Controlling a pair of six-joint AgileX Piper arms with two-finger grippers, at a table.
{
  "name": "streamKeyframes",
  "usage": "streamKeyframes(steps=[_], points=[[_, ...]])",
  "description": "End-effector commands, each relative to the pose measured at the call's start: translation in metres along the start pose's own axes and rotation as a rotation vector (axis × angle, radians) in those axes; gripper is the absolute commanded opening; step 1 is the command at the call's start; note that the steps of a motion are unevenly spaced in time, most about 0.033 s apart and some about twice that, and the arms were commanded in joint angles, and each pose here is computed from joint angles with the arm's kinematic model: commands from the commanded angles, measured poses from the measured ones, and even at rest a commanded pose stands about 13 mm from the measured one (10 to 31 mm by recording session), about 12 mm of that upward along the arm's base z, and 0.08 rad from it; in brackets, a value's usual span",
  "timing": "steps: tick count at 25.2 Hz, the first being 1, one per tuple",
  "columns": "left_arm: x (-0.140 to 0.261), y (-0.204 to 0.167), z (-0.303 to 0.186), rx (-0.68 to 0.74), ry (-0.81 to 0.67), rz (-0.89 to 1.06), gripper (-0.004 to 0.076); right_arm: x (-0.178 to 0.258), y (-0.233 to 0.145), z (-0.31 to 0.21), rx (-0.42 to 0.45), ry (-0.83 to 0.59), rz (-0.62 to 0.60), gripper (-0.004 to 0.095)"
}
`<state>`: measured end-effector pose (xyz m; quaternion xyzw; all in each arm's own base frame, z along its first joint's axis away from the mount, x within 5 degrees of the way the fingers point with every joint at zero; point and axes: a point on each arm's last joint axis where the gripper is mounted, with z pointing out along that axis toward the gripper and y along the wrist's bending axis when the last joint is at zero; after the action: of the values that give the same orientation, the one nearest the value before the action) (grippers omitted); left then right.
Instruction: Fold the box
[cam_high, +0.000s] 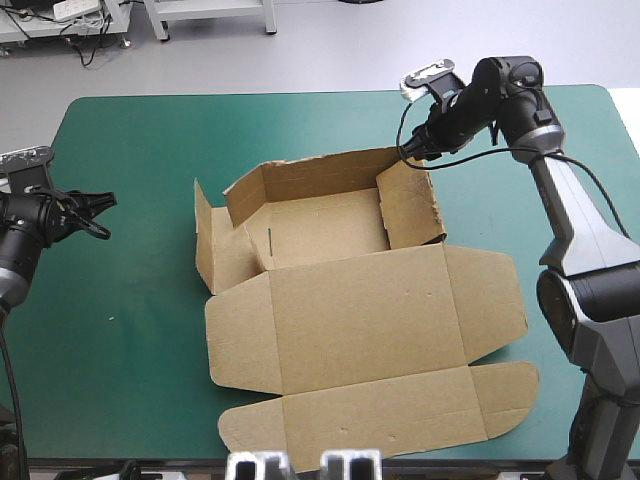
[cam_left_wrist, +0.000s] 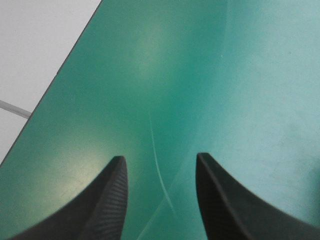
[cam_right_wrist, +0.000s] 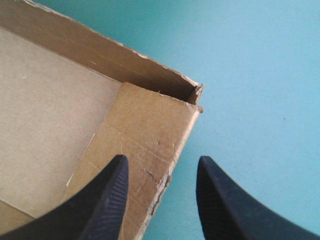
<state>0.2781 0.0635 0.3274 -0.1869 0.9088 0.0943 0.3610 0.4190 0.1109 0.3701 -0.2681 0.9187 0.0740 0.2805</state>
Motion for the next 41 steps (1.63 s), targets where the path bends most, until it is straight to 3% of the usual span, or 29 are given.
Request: streamKeyframes(steps=[1, 6, 10, 12, 16, 21, 29, 38, 40, 41], points=[[-0.012, 0.001, -0.015, 0.018, -0.09, 0.0, 0.0314, -0.005, 0.013, -0.08, 0.034, -0.159, -0.008, 0.0418], [-0.012, 0.001, -0.015, 0.017, -0.088, 0.002, 0.0313, 0.004, 0.028, -0.146, 0.059, -0.289, 0.056, 0.0412], [-0.012, 0.001, -0.015, 0.017, -0.09, 0.003, 0.0314, 0.015, 0.04, -0.193, 0.094, -0.389, 0.02, 0.0403], [-0.012, 0.001, -0.015, 0.017, -0.092, 0.003, 0.0313, 0.014, 0.041, -0.206, 0.128, -0.454, -0.021, 0.0379], [-0.012, 0.001, -0.015, 0.017, -0.092, 0.003, 0.0313, 0.01, 0.041, -0.208, 0.116, -0.519, 0.043, 0.0336], [-0.011, 0.001, -0.015, 0.013, -0.076, 0.001, 0.0313, 0.01, 0.023, -0.151, 0.142, -0.268, 0.088, 0.0318], [-0.004, 0.005, -0.014, -0.025, 0.002, 0.026, 0.0313, 0.029, 0.008, -0.016, 0.012, 0.084, 0.174, 0.0318], [-0.002, 0.004, -0.013, -0.026, 0.028, 0.063, 0.0313, 0.044, 0.011, 0.038, -0.104, 0.197, 0.198, 0.0318], [-0.001, 0.004, -0.013, -0.023, 0.033, 0.061, 0.0313, 0.045, 0.014, 0.049, -0.161, 0.201, 0.18, 0.0266], [-0.001, 0.003, -0.013, -0.016, 0.037, 0.053, 0.0312, 0.045, 0.015, 0.053, -0.178, 0.203, 0.185, 0.0187]])
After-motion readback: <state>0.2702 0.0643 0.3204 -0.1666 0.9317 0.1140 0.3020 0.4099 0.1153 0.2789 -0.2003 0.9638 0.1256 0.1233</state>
